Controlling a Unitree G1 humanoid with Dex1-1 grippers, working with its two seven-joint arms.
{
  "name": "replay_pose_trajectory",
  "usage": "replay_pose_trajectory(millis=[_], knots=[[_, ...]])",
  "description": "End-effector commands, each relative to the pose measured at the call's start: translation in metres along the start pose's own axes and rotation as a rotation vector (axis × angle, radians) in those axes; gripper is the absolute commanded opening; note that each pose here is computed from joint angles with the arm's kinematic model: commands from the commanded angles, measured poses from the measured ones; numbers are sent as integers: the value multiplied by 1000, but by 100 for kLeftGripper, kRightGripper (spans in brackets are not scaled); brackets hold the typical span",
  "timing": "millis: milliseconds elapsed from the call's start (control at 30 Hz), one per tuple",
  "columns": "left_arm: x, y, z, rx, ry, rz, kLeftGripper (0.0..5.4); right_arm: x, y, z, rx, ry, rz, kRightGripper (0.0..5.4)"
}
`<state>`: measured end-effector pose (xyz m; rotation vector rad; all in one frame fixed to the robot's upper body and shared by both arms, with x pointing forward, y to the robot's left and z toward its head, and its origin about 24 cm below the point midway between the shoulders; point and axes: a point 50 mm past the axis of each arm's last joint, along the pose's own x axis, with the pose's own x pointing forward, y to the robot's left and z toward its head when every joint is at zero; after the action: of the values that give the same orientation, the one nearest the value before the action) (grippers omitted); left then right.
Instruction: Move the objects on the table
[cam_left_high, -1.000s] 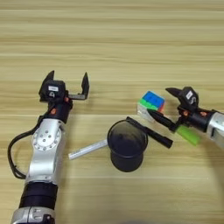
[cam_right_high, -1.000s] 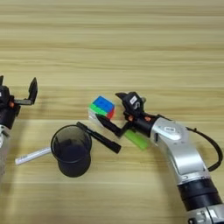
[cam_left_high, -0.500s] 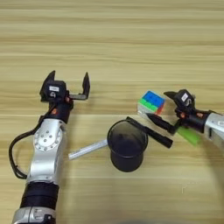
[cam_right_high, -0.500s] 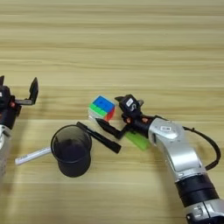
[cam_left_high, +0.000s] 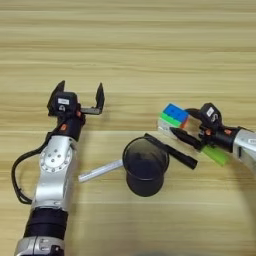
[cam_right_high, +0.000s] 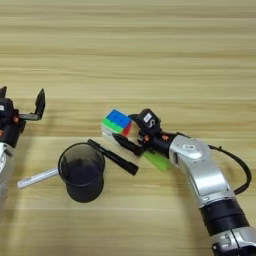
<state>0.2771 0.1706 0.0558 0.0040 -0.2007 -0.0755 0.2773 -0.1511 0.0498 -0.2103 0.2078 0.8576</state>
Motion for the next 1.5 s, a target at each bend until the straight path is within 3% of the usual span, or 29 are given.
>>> replay_pose_trajectory(millis=[33,433,1000,1067,1200,1500], knots=[[1,-1,0,1,-4,-3,540,2,-3,3,-12,4,0,334],[2,-2,0,0,-4,-7,540,3,-2,6,-20,-8,8,332],[2,-4,8,-12,-34,-74,540,-14,-9,43,-113,-89,64,332],[3,-5,12,-11,-49,-108,540,-17,-10,46,-125,-90,72,332],[2,-13,28,-58,-92,-276,540,-25,-11,51,-166,-94,119,332],[-1,-21,49,-65,-107,-589,540,-41,-21,56,-187,-98,176,332]])
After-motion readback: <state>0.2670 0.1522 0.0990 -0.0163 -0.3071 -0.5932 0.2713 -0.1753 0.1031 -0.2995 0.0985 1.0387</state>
